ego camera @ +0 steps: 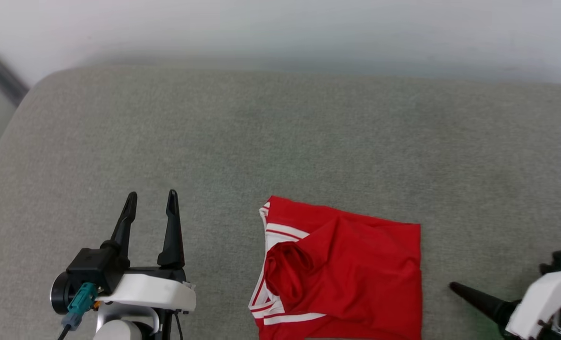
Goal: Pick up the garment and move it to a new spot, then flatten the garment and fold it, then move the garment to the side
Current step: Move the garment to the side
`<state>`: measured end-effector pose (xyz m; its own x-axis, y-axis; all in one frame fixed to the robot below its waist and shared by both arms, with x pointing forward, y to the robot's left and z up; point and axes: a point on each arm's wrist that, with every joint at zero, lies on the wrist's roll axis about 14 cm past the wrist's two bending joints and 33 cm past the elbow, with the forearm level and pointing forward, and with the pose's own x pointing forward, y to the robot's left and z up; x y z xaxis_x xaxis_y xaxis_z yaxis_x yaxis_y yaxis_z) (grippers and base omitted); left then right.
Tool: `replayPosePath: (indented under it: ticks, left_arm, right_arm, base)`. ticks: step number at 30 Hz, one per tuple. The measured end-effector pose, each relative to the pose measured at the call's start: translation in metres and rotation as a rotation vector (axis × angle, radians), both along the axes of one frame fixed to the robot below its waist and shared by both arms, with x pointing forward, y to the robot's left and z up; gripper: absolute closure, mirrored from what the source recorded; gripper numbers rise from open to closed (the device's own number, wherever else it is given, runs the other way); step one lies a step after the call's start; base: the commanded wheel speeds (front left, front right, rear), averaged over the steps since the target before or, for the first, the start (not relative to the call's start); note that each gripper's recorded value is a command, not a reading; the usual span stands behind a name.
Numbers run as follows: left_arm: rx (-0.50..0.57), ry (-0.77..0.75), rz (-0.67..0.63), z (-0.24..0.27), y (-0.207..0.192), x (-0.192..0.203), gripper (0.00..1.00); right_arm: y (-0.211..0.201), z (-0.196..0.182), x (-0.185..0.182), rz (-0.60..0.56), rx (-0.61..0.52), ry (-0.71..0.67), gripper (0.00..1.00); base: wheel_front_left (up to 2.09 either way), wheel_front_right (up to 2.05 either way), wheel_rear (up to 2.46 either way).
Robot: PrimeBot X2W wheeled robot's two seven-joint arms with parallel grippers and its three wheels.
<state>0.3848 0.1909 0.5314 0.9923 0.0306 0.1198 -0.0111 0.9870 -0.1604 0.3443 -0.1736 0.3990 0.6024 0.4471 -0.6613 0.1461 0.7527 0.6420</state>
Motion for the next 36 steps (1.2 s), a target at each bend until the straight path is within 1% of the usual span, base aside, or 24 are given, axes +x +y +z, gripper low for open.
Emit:
replayPosePath:
  ticks: [2,4,7,8,10,11,12,16,18,21,25,30,34,36]
  left_arm:
    - [0.001,0.007,0.013,-0.003,0.004,0.003,0.00]
    - [0.001,0.025,0.028,-0.010,0.008,0.003,0.00]
    - [0.002,0.044,0.035,-0.017,0.011,0.004,0.00]
    - [0.005,0.044,0.037,-0.017,0.012,0.004,0.00]
    - [0.008,0.050,0.045,-0.019,0.015,0.005,0.00]
    - [0.011,0.053,0.046,-0.021,0.016,0.005,0.00]
    - [0.014,0.054,0.046,-0.021,0.016,0.004,0.00]
    - [0.013,0.046,0.046,-0.018,0.017,0.003,0.00]
    - [0.012,0.040,0.045,-0.016,0.017,0.001,0.00]
    - [0.010,0.039,0.031,-0.016,0.012,-0.002,0.00]
    - [0.005,0.027,-0.004,-0.013,0.001,0.000,0.00]
    - [-0.005,0.011,-0.069,-0.009,-0.021,0.007,0.00]
    - [-0.015,0.005,-0.139,-0.007,-0.046,0.014,0.00]
    - [-0.019,0.001,-0.180,-0.007,-0.060,0.018,0.00]
  right_arm:
    - [0.020,-0.008,0.003,0.026,0.074,0.042,0.00]
    - [0.042,-0.011,0.007,0.039,0.178,0.071,0.00]
    - [0.069,-0.013,0.012,0.065,0.293,0.105,0.00]
    - [0.076,-0.013,0.013,0.073,0.327,0.115,0.00]
    - [0.087,-0.015,0.013,0.093,0.358,0.132,0.00]
    - [0.091,-0.015,0.014,0.100,0.365,0.134,0.56]
    - [0.094,-0.013,0.015,0.103,0.375,0.129,1.00]
    - [0.102,-0.005,0.017,0.130,0.377,0.098,1.00]
    - [0.100,0.003,0.019,0.152,0.332,0.051,1.00]
    - [0.091,0.015,0.024,0.182,0.228,-0.040,1.00]
    - [0.064,0.019,0.023,0.225,0.001,-0.130,1.00]
    - [0.013,0.013,0.015,0.261,-0.305,-0.157,1.00]
    - [-0.025,0.018,0.008,0.253,-0.477,-0.165,1.00]
    - [-0.040,0.024,0.005,0.235,-0.527,-0.170,1.00]
  base:
    - [0.00,0.00,0.00]
    - [0.00,0.00,0.00]
    - [0.00,0.00,0.00]
    - [0.00,0.00,0.00]
    - [0.00,0.00,0.00]
    - [0.00,0.00,0.00]
    - [0.00,0.00,0.00]
    - [0.00,0.00,0.00]
    - [0.00,0.00,0.00]
    - [0.00,0.00,0.00]
    - [0.00,0.00,0.00]
    - [0.00,0.00,0.00]
    - [0.00,0.00,0.00]
    - [0.00,0.00,0.00]
